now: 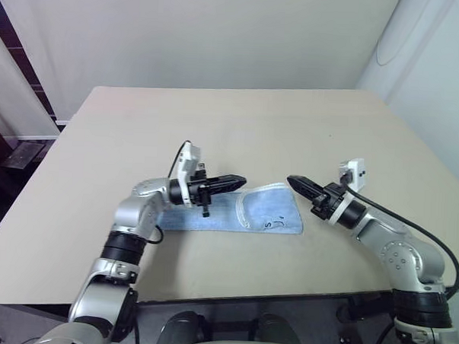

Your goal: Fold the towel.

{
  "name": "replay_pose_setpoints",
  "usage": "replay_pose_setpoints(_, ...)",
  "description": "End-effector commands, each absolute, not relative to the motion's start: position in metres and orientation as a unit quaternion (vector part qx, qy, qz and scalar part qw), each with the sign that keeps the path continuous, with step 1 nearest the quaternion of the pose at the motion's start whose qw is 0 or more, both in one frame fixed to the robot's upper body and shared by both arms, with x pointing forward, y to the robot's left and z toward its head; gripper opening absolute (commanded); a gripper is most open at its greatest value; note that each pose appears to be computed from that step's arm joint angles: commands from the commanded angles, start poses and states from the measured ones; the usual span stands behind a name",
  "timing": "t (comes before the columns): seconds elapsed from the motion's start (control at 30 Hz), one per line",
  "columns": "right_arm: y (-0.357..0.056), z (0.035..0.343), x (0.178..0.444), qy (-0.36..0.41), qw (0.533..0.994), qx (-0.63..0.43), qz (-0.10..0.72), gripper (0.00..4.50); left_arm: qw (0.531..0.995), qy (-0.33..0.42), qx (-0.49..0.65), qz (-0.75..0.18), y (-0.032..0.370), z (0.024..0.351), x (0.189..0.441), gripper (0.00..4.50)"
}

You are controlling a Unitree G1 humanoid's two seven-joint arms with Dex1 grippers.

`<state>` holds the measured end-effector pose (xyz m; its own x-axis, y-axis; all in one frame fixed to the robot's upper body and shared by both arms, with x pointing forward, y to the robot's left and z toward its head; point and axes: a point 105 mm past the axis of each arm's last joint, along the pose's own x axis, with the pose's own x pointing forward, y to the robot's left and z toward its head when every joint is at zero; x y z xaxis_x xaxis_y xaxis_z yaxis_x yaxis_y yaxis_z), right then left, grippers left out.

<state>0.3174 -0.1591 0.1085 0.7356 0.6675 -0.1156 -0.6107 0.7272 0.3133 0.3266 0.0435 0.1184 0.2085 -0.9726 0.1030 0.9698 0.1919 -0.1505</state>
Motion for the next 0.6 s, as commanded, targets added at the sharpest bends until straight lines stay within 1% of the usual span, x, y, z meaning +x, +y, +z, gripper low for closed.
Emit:
replay_pose_setpoints(0.03, -0.158, 0.106, 0.325, 0.096, 0.932, 0.094, 0.337, 0.02, 0.783, -0.008, -0.044, -0.621, 0.029, 0.113, 0.325, 0.02)
replay_pose_setpoints(0.17, -0.152, 0.086, 0.329, 0.109, 0.935, 0.076, 0.329, 0.02, 0.792, 0.016, -0.018, -0.61, 0.018, 0.084, 0.317, 0.02)
replay_pose_setpoints(0.2, -0.151, 0.078, 0.331, 0.12, 0.936, 0.073, 0.324, 0.02, 0.795, 0.027, -0.032, -0.605, 0.016, 0.079, 0.317, 0.02)
replay_pose_setpoints(0.27, -0.149, 0.061, 0.336, 0.141, 0.938, 0.063, 0.31, 0.02, 0.801, 0.042, -0.039, -0.595, 0.012, 0.069, 0.32, 0.02)
replay_pose_setpoints(0.4, -0.154, 0.045, 0.345, 0.157, 0.947, 0.053, 0.276, 0.02, 0.821, 0.065, -0.043, -0.566, 0.011, 0.061, 0.331, 0.02)
replay_pose_setpoints(0.47, -0.158, 0.041, 0.349, 0.162, 0.95, 0.051, 0.262, 0.02, 0.814, 0.07, 0.003, -0.577, 0.011, 0.052, 0.329, 0.02)
replay_pose_setpoints(0.57, -0.161, 0.034, 0.352, 0.174, 0.951, 0.03, 0.253, 0.02, 0.804, 0.084, 0.008, -0.588, 0.014, 0.045, 0.324, 0.02)
replay_pose_setpoints(0.6, -0.161, 0.036, 0.352, 0.17, 0.951, 0.029, 0.255, 0.02, 0.801, 0.075, 0.012, -0.594, 0.015, 0.047, 0.324, 0.02)
